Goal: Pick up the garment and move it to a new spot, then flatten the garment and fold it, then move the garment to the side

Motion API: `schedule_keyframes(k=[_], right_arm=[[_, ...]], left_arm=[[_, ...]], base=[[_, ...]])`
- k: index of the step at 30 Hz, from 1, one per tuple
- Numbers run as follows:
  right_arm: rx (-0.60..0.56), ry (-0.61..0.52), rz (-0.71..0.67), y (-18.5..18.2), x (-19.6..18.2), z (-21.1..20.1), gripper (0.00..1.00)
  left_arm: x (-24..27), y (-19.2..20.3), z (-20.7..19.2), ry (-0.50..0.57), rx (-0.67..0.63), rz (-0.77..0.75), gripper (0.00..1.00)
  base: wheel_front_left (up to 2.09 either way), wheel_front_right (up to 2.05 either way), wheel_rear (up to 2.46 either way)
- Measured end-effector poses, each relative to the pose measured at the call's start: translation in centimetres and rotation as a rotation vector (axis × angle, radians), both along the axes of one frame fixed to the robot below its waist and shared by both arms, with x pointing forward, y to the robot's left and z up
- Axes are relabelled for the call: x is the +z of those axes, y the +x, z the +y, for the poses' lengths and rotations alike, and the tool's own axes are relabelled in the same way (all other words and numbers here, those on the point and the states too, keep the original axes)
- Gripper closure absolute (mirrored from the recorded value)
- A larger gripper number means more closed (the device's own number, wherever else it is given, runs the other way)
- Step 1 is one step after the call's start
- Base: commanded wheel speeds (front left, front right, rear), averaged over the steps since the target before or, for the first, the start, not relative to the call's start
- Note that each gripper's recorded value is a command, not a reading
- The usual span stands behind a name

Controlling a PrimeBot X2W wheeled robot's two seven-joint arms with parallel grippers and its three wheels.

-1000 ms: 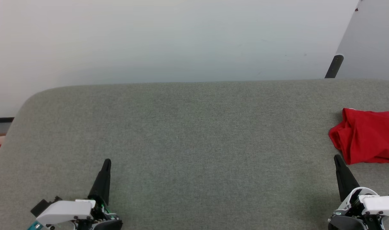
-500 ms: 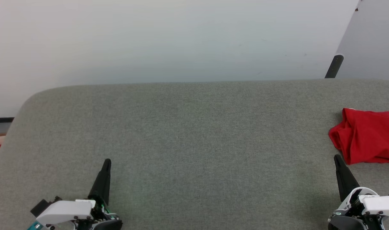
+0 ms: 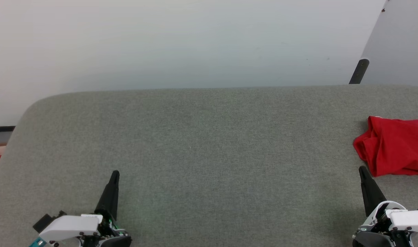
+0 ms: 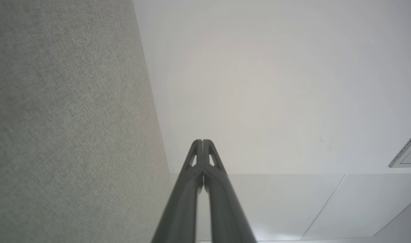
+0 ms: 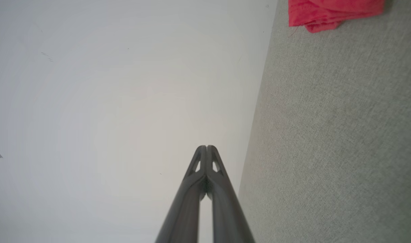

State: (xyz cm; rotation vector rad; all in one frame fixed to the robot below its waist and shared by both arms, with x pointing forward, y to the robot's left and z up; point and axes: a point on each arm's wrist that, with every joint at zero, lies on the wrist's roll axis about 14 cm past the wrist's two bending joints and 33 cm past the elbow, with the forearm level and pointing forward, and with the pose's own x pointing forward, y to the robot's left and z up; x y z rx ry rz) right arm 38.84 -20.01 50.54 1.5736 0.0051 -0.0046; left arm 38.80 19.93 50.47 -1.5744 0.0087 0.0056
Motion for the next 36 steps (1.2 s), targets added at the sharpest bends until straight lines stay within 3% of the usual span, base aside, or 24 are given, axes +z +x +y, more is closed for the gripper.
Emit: schedule_keyframes(k=[36], right_arm=[[0.0, 0.0, 0.0, 0.0, 0.0, 0.0, 1.0]], left_arm=[[0.0, 0.0, 0.0, 0.0, 0.0, 0.0, 1.0]], base=[[0.0, 0.0, 0.0]])
